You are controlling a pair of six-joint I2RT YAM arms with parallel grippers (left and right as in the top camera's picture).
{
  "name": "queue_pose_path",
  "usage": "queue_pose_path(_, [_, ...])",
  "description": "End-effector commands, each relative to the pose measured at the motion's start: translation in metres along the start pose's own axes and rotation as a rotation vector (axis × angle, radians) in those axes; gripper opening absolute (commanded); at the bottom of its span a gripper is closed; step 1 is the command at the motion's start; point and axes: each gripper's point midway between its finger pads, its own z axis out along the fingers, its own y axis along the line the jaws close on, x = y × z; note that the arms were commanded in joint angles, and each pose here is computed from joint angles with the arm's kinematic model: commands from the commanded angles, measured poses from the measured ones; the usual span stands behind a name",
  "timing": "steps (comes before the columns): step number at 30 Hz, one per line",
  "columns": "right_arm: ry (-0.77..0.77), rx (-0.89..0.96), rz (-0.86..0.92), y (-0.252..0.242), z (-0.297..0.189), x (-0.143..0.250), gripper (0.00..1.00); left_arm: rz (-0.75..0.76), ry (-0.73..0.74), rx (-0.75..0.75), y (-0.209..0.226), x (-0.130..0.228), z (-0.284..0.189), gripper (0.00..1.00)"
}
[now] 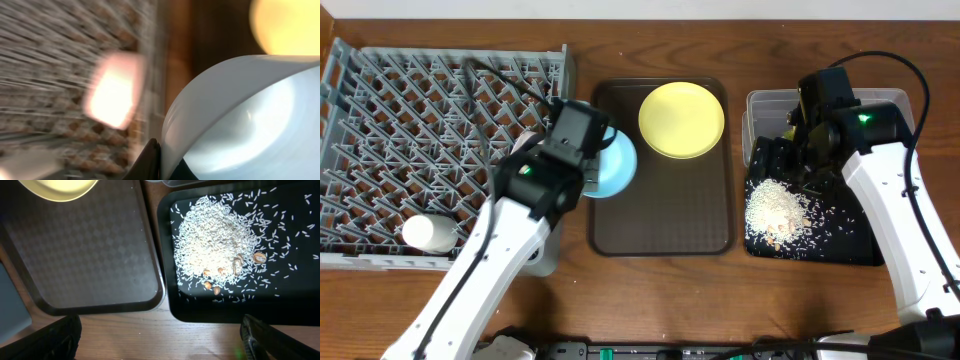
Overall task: Sort waste into correct bins and load items into the dishwasher
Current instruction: 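Carry the blue bowl left and lower it into the dish rack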
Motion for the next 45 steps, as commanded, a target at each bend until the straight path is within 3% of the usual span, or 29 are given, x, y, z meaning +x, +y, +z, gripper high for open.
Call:
queue_pose_path(1, [-0.036, -0.017, 0.003, 0.002, -0.01, -0.005, 0.99, 0.029, -0.109, -0.25, 0.05, -0.019, -0.019, 0.08])
queue_pose_path(8, [-0.047, -0.022, 0.001, 0.004, -0.01, -0.008, 0.99, 0.164, -0.181, -0.595, 0.099, -0.042, -0.043, 0.07])
queue_pose_path(15, [-0.048, -0.022, 0.001, 0.004, -0.01, -0.008, 0.99, 0.342, -0.169, -0.79, 0.112, -0.069, -0.05, 0.07])
queue_pose_path(32, [-0.05, -0.023, 0.0, 0.004, -0.01, -0.008, 0.99, 0.193, 0.112, -1.02, 0.195, -0.043, 0.044, 0.07])
queue_pose_path(45, [-0.05, -0.023, 0.0, 0.004, -0.01, -0.008, 0.99, 0.203, 0.199, -1.049, 0.201, -0.022, 0.09, 0.07])
